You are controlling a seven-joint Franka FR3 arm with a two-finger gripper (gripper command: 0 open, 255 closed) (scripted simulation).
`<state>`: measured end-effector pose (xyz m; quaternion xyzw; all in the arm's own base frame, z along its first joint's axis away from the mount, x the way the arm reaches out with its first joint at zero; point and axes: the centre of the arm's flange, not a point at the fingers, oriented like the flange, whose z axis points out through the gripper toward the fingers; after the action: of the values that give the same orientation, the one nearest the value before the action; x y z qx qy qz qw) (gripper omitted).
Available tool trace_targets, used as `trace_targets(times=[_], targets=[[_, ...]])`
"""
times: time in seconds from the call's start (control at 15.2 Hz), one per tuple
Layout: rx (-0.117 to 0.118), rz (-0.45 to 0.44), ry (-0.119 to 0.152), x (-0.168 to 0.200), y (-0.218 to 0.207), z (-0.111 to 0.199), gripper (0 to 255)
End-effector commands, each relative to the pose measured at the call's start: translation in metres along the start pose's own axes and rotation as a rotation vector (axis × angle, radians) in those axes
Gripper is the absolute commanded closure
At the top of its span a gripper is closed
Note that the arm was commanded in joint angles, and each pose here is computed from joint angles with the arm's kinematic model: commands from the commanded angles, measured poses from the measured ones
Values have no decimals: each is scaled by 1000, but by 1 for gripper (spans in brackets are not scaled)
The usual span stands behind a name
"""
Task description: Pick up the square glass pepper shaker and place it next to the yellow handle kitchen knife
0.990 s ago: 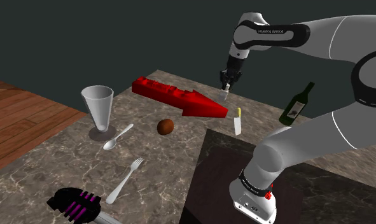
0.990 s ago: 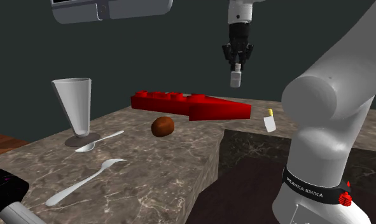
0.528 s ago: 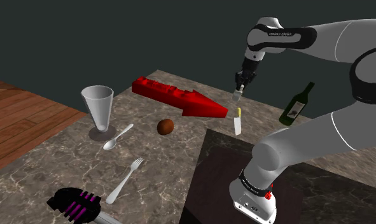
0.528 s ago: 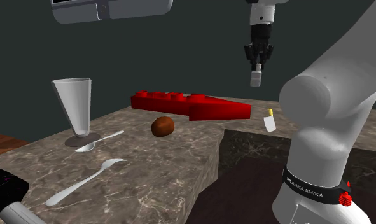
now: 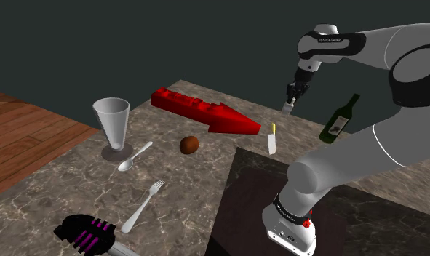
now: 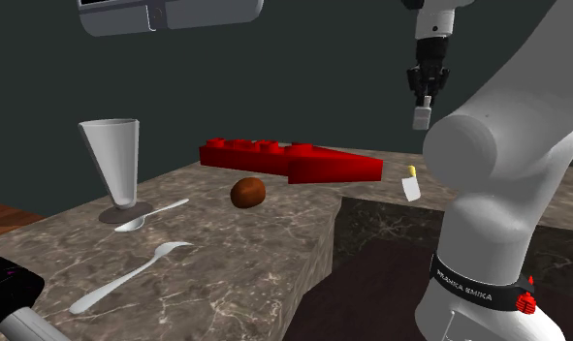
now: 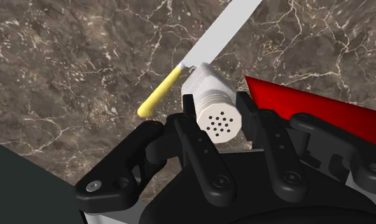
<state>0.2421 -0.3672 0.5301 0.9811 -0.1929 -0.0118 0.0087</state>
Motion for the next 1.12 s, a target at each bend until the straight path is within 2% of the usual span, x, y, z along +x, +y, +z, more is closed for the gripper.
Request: trace_targets(times=[0.0, 0.26, 1.06], targets=[[-1, -2, 0, -4, 25, 1, 255], [-1, -2, 0, -13, 81, 2, 255], [-1, -2, 0, -12, 80, 66, 255]])
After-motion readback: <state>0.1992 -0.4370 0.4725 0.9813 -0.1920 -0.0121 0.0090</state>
